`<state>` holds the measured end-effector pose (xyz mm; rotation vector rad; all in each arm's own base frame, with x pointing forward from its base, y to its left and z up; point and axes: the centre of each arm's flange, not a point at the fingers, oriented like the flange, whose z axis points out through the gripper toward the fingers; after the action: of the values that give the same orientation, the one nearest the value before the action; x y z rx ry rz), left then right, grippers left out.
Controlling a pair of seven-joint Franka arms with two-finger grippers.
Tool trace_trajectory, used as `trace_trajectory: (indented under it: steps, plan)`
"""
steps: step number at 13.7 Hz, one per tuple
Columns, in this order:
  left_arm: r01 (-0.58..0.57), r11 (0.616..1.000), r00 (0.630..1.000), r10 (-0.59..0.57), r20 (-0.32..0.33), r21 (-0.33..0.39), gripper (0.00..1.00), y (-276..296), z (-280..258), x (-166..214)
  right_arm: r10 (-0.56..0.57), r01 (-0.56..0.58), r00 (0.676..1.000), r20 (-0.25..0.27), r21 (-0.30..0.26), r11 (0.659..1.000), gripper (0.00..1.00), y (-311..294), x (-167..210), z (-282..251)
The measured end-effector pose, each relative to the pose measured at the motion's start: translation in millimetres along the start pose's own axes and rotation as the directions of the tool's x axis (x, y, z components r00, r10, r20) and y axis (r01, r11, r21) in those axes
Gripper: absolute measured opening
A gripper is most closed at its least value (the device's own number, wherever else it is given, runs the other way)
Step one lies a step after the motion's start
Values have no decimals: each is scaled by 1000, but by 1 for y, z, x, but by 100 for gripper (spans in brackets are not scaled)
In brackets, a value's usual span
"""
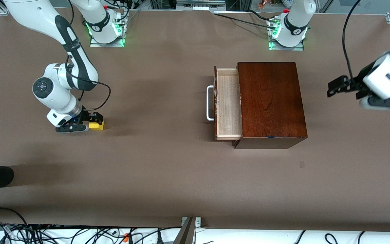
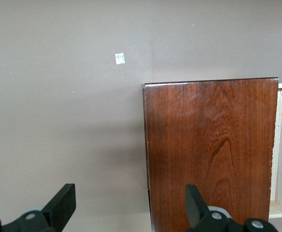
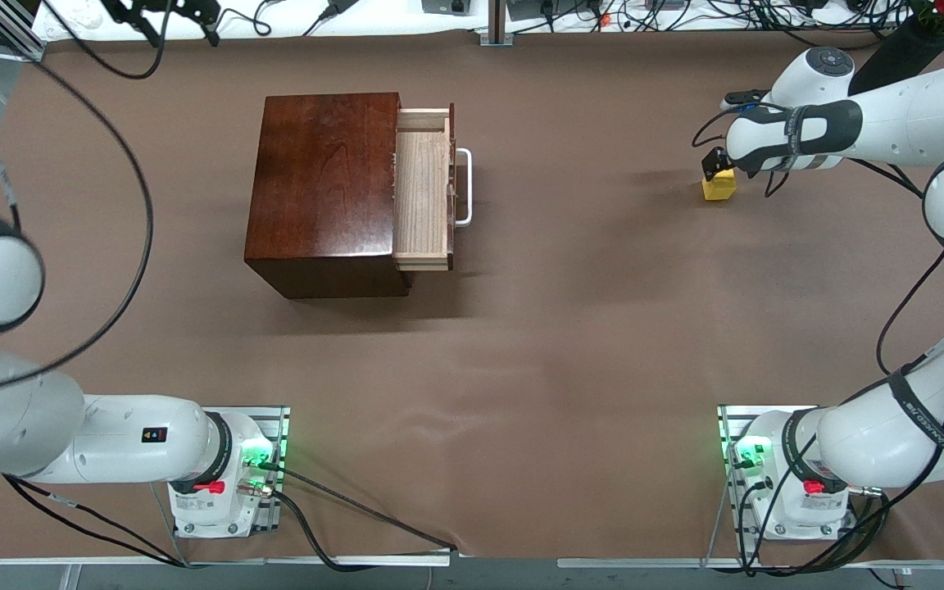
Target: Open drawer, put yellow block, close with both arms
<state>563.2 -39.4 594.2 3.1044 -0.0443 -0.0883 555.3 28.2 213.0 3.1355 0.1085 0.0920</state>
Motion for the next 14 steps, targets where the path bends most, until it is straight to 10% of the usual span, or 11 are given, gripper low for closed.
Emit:
trace_trajectory:
  steps: [14]
  plan:
    - [-10,1000,1000,9,25,7,100,6,-7,-28,-35,35,999,3,4,999,55,-5,8,0]
